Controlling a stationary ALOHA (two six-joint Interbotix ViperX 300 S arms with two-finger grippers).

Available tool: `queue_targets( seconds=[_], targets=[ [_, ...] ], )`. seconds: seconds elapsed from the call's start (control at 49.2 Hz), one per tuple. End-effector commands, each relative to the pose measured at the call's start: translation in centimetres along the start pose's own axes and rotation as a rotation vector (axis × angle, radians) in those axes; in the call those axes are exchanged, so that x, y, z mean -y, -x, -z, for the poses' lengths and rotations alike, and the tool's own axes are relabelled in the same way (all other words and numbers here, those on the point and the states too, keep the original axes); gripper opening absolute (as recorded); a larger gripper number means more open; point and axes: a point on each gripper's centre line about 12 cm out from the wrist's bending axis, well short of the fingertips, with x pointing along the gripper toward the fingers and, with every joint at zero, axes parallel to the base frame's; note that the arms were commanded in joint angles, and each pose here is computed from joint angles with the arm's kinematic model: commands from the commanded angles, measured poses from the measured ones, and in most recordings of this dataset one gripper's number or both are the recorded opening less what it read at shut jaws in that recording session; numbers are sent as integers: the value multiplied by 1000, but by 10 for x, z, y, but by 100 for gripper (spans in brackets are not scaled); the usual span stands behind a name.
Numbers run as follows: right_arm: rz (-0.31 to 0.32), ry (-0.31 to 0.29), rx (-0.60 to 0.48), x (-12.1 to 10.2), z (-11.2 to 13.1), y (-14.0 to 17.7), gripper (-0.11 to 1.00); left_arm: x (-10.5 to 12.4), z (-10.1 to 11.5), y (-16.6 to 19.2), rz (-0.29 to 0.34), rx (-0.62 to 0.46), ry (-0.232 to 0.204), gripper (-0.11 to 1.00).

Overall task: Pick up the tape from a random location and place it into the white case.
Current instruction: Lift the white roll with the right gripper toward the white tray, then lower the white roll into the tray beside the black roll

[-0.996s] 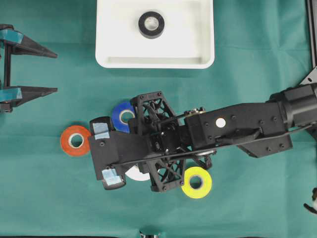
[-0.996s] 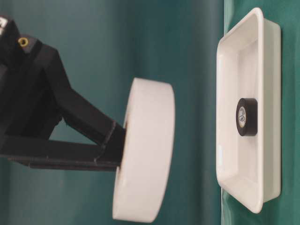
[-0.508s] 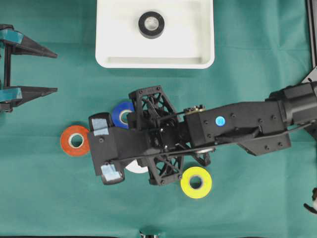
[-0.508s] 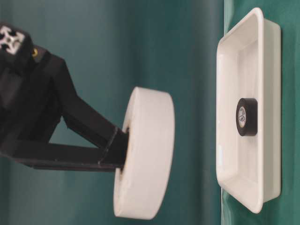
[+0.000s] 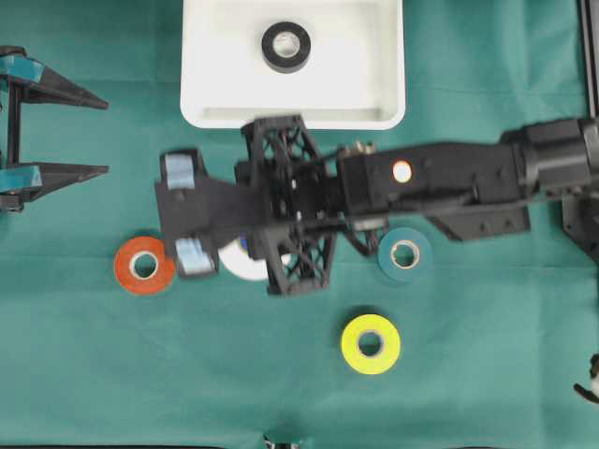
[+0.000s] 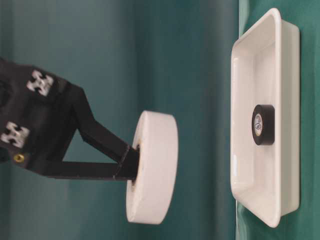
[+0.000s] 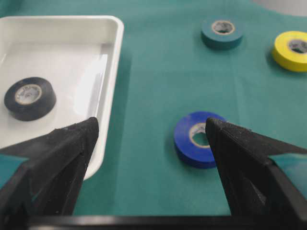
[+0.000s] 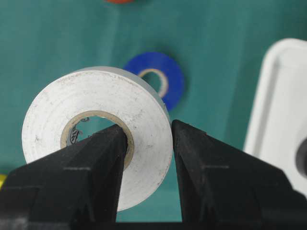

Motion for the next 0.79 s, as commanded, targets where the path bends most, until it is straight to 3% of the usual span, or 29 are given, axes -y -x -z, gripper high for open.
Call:
queue_targets(
  seconds=[0.0,0.366,0.772],
  targets=[
    [11,-37,66,20,-7,28,33,-1,-3,-1,-3,6,2,98],
    [86,-180,48,94,4,26,33,-1,-3,-1,-3,4,2,98],
    [200,-356,22,186,34,30,33,-1,-3,-1,-3,4,2,98]
  ],
)
